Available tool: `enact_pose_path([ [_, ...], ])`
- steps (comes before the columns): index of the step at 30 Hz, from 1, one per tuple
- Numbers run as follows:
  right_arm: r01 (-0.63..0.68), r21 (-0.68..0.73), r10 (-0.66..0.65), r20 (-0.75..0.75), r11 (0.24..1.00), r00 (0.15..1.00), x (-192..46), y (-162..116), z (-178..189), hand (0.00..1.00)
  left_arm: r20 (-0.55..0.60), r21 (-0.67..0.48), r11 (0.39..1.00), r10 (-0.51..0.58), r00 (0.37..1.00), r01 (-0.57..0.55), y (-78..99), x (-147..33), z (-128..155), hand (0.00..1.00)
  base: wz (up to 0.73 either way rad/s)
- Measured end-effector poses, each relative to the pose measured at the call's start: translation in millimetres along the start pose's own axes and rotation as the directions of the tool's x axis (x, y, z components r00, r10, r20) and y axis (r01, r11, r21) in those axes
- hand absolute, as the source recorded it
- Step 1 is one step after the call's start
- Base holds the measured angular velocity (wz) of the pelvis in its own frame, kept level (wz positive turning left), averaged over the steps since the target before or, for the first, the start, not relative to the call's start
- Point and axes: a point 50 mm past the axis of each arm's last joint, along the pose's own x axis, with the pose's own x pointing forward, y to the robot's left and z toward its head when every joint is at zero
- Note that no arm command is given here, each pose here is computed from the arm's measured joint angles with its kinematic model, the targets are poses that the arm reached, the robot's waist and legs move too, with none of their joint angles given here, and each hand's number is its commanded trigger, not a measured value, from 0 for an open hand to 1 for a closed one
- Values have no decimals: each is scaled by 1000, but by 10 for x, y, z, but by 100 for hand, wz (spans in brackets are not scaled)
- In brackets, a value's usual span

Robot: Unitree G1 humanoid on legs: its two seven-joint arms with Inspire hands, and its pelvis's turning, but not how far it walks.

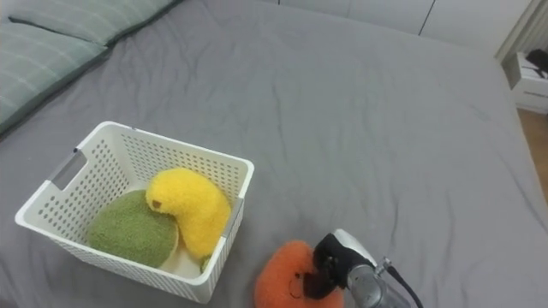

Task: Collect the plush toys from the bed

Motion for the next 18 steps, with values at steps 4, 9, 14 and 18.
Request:
enact_pose_path([
  [4, 17, 45, -17, -12, 999, 1000, 1, -32, -32, 100, -5, -1, 1000, -21, 1000, 21, -3, 2, 4, 0, 2],
  [9, 77, 77, -77, -2, 994, 997, -16, -177, -30, 100, 4, -1, 998, -55, 998, 55, 0, 7, 36, 0, 0],
  [14, 220, 105, -236, 182, 970, 955, -151, -630, 364, 100, 35, -7, 999, -49, 998, 49, 78, 16, 123, 0, 0],
  [18, 327, 175, -368, 342, 929, 865, -365, -956, 705, 100, 62, -2, 1000, -30, 998, 30, 160, 26, 199, 0, -1],
])
